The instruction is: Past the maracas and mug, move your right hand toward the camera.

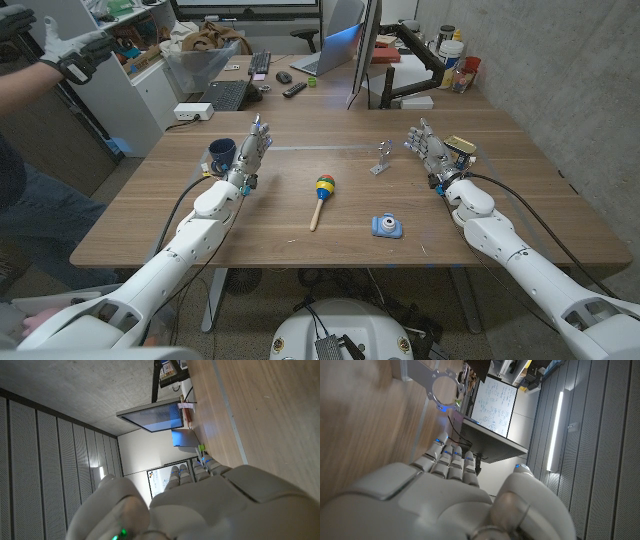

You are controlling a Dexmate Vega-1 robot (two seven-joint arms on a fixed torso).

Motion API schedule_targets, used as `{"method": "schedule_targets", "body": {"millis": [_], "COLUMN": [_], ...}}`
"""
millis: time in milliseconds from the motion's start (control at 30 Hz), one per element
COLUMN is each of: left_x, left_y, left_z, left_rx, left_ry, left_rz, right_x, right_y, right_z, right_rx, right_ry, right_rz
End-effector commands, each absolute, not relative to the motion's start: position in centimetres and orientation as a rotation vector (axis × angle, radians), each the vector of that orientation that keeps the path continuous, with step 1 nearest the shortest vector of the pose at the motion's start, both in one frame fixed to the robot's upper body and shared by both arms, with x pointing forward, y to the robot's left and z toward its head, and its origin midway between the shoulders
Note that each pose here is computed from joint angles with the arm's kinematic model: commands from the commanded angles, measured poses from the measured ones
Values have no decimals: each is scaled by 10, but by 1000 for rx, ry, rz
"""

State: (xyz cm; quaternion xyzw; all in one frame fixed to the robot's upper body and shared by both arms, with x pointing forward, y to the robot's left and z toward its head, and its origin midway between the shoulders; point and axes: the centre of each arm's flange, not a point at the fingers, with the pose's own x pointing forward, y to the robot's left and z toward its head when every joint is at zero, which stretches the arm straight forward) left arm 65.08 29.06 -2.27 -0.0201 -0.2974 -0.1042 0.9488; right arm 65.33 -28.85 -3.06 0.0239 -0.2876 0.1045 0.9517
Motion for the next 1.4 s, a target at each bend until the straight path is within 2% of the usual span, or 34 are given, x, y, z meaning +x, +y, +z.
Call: {"method": "schedule_targets", "body": {"millis": [33, 1400], "left_x": [649, 644], "left_y": [290, 287], "left_z": [-19, -13], "left_rx": [-34, 9], "left_ry": [-607, -599], "left_rz": [-218, -236], "right_x": [652, 643], "right_y": [-289, -297], "right_z": [-32, -20], "right_rx": [56, -24], "right_ry": [-583, -638], "right_rz": [209, 213]}}
